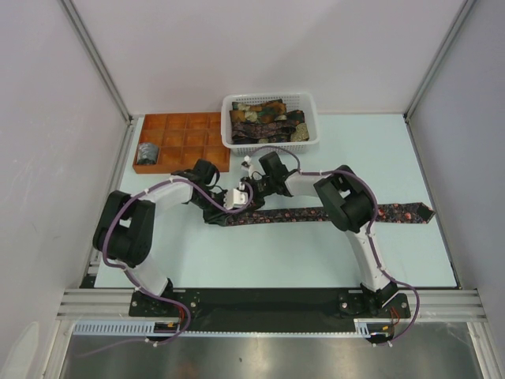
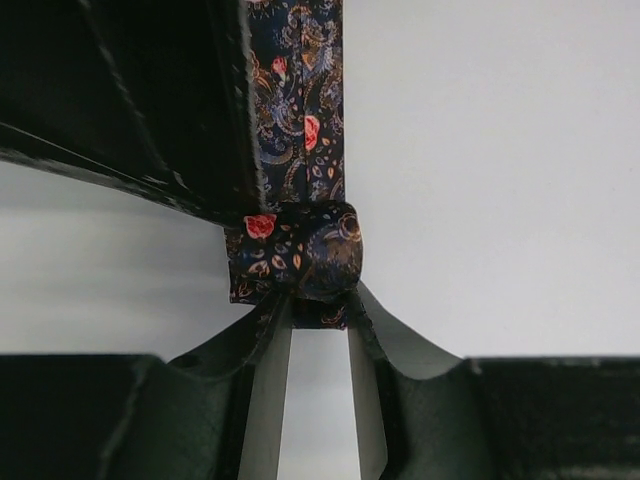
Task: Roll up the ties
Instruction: Roll the tie at the center of the board.
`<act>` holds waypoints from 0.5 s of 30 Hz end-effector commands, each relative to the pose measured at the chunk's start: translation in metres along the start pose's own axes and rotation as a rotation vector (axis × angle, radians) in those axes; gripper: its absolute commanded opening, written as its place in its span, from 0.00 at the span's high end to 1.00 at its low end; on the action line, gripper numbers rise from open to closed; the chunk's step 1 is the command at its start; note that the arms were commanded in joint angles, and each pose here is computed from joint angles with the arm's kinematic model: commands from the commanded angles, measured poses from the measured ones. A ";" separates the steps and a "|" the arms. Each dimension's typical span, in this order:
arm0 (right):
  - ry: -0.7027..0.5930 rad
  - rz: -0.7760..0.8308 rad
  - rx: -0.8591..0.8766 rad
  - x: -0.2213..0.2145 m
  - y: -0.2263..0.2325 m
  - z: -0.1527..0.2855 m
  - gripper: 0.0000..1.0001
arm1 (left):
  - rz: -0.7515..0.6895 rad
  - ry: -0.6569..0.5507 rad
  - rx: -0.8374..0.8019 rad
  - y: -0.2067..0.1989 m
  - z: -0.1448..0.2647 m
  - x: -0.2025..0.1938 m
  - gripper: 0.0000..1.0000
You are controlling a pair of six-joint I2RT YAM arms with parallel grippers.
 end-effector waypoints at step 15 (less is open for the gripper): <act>-0.021 -0.039 0.088 0.006 0.041 0.012 0.52 | 0.041 0.019 0.002 0.002 -0.007 -0.003 0.64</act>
Point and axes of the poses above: each gripper's point midway between its finger pads, its own z axis back along the fingers, its own y axis along the line the jaws close on, x = y × z, the point moved 1 cm from there along z, back along the fingers, and after that the axes turned 10 degrees about z, right-handed, at the moved point
